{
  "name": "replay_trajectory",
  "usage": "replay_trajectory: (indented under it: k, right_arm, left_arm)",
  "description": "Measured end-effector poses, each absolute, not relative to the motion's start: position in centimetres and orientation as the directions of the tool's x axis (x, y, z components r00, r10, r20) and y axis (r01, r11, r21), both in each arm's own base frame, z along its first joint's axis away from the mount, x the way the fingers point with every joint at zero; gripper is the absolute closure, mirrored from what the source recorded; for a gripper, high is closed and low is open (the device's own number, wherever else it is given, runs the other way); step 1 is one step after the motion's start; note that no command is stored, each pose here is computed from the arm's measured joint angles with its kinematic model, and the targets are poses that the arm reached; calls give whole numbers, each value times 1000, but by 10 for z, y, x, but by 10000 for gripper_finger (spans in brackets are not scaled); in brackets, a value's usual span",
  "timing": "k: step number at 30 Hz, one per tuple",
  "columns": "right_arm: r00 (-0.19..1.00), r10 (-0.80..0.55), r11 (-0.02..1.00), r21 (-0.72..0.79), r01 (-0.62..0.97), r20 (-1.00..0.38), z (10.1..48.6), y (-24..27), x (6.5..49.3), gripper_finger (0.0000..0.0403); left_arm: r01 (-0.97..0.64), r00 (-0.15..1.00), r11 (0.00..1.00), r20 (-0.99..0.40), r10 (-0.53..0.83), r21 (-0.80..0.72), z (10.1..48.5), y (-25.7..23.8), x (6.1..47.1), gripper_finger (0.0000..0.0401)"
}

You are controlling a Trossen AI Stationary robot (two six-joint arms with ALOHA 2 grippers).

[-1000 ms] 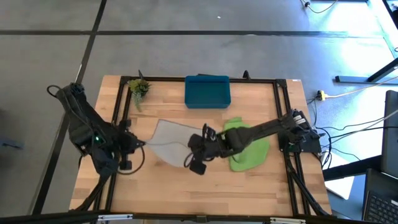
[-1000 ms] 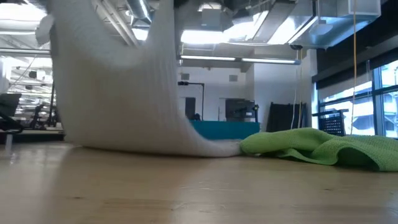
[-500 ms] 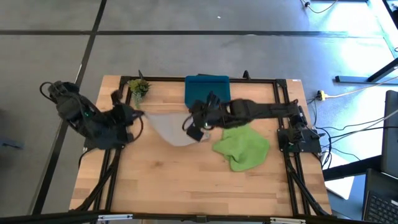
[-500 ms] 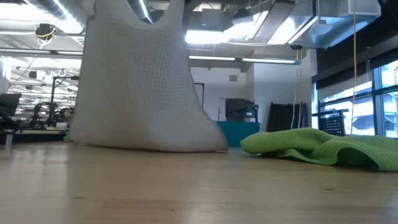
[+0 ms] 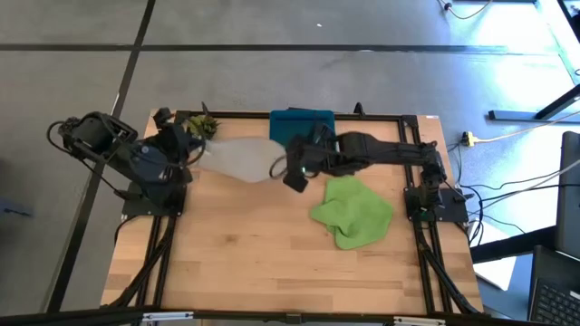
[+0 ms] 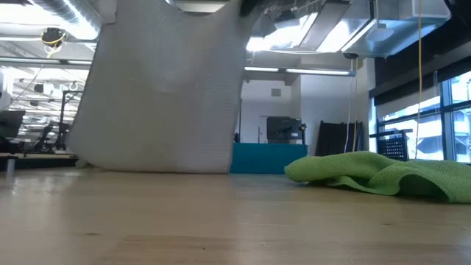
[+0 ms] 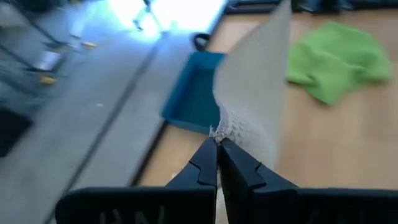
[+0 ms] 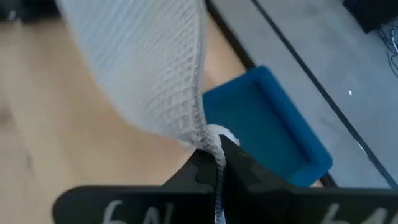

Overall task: Roll microfiber towels into tight, uniform cylinder then place into a basket
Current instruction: Roll the gray microfiber cloth

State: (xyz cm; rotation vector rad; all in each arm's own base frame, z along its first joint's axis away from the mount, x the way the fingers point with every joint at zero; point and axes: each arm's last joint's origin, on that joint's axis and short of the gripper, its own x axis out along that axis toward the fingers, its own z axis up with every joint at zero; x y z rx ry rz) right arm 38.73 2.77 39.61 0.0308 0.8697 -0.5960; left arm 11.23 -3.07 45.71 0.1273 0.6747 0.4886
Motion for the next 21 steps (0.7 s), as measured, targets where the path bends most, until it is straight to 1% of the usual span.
replay_trajectory:
  k: [4, 9, 16, 21]
  right_arm:
    - [483, -444, 857, -200, 476, -755, 393, 58, 379, 398]
    - [518, -378, 888, -143, 437, -767, 391, 100, 370, 398]
    - [506, -332, 908, -125, 400, -796, 363, 157, 371, 398]
    - [432, -269, 924, -103, 369, -861, 323, 193, 381, 398]
  left_arm:
    - [-268, 683, 949, -662, 307, 163, 454, -38, 112, 401]
    - [-191, 644, 982, -753, 137, 15, 443, -52, 114, 401]
    - [-173, 496, 984, -867, 46, -46, 400, -78, 118, 401]
    - [-140, 421, 985, -906, -37, -105, 363, -103, 121, 401]
